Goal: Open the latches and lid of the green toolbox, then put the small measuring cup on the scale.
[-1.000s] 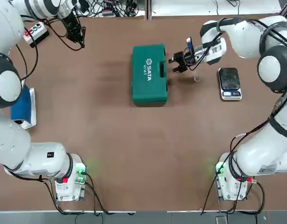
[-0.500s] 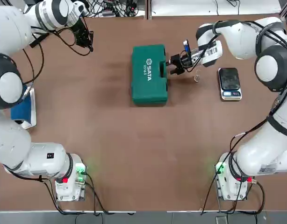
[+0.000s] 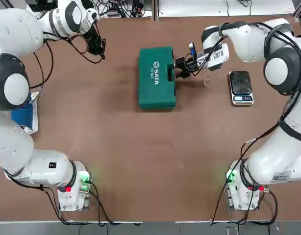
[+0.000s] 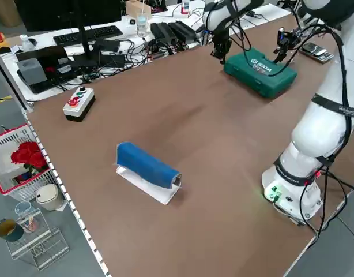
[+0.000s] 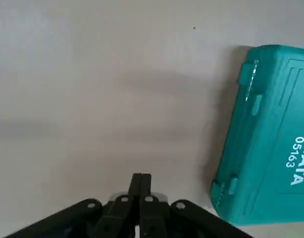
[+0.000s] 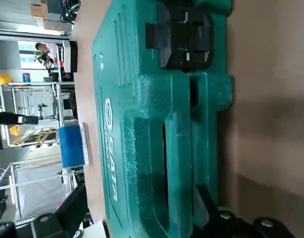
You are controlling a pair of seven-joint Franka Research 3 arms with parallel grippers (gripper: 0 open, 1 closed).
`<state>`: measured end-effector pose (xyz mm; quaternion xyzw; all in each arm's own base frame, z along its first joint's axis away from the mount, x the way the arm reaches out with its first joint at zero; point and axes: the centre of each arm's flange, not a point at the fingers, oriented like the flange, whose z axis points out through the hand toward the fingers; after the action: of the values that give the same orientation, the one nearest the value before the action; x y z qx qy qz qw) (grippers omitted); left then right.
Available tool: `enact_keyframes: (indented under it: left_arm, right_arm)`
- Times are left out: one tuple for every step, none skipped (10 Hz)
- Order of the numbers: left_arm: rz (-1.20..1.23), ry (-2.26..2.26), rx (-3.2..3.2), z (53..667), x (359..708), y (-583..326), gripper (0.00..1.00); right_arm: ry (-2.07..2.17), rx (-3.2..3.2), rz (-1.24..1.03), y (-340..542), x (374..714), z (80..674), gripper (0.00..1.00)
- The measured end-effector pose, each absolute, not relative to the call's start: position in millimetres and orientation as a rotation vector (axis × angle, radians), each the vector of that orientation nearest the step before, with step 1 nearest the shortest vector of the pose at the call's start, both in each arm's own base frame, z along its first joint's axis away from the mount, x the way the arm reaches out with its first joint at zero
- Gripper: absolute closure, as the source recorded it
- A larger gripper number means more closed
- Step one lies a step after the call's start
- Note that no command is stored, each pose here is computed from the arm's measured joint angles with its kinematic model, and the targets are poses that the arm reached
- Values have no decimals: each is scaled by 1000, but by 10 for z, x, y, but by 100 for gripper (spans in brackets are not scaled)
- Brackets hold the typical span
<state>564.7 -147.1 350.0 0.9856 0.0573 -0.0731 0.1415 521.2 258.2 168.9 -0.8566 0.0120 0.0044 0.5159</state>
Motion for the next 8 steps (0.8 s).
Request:
enact_keyframes:
  left_arm:
    - [-221,176,2842,3445,5658,-1446,99]
    - [-223,179,2842,3430,5661,-1438,99]
    - [-223,180,2841,3431,5661,-1439,99]
    - [-223,180,2841,3431,5662,-1436,99]
    - [-223,181,2841,3431,5663,-1436,99]
    - [-222,181,2841,3431,5663,-1435,99]
    - [-222,181,2841,3431,5663,-1435,99]
    - [-222,181,2841,3431,5664,-1434,99]
  right_arm:
    - [34,-2060,9,2589,5221,1664,6]
    - [37,-2061,11,2596,5223,1642,8]
    - [37,-2060,11,2601,5230,1635,9]
    - [38,-2059,10,2604,5237,1635,11]
    - [35,-2059,8,2606,5239,1633,16]
    - [33,-2065,3,2594,5236,1607,27]
    - [29,-2064,5,2602,5229,1576,33]
    - [28,-2063,4,2606,5234,1559,36]
